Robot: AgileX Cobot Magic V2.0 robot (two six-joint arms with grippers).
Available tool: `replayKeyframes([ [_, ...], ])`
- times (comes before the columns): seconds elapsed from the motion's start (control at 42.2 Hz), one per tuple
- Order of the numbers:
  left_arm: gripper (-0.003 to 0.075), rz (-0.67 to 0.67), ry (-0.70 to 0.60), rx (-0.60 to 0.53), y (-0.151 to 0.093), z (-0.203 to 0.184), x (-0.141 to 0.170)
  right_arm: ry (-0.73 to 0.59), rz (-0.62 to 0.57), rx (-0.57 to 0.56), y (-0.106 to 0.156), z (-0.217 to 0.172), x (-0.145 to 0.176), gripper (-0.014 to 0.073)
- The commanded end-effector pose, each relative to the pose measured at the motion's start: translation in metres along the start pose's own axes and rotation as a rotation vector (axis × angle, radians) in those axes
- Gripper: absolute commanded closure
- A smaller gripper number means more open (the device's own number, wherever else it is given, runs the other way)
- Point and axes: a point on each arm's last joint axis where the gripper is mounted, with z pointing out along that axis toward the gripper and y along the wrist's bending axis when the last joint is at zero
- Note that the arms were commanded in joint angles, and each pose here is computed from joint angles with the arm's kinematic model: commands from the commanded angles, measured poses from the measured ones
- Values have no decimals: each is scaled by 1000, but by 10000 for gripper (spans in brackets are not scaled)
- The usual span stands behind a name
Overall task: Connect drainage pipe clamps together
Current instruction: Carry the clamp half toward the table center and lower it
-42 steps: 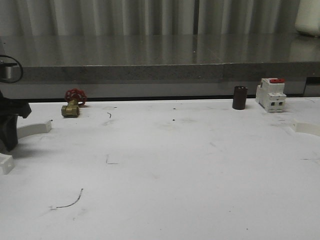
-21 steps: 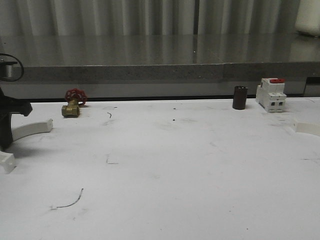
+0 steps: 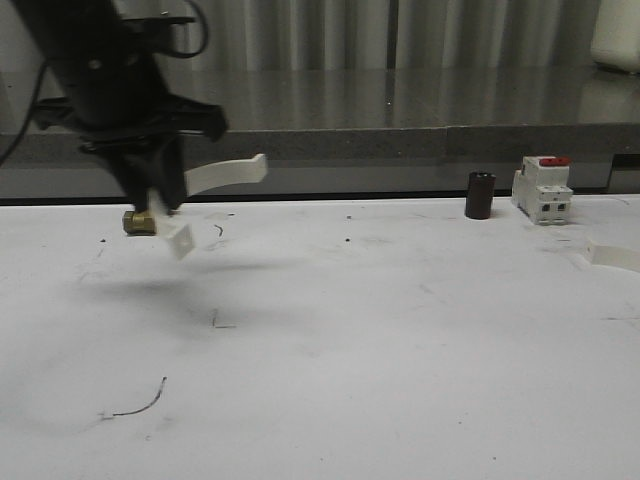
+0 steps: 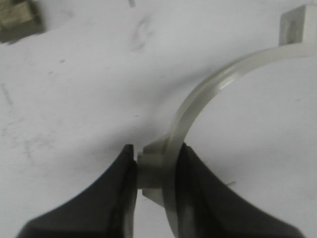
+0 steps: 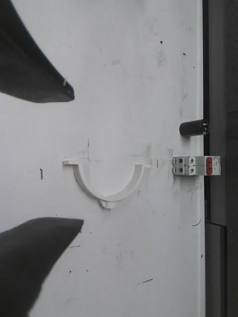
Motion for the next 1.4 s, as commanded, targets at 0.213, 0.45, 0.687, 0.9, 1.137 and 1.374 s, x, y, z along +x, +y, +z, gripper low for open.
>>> replayKeyframes([
  [0.213,657,-120,-91,46,-94,-7,-27,-80,-11,-2,1,-3,-14,75],
  [0.45,657,-187,-43,64,-126,27,-28,-80,-11,-2,1,-3,-14,75],
  [0.687,657,-264,5,76,-132,49,-24,-80,-11,-2,1,-3,-14,75],
  [0.9,657,-325,21,106,-135,54,-23,-80,-11,-2,1,-3,-14,75],
  [1.137,657,-387,31,97,-135,59,-22,-80,-11,-2,1,-3,-14,75],
  [1.374,656,-425,24,98,-135,60,-23,-79,-11,-2,1,-3,-14,75],
])
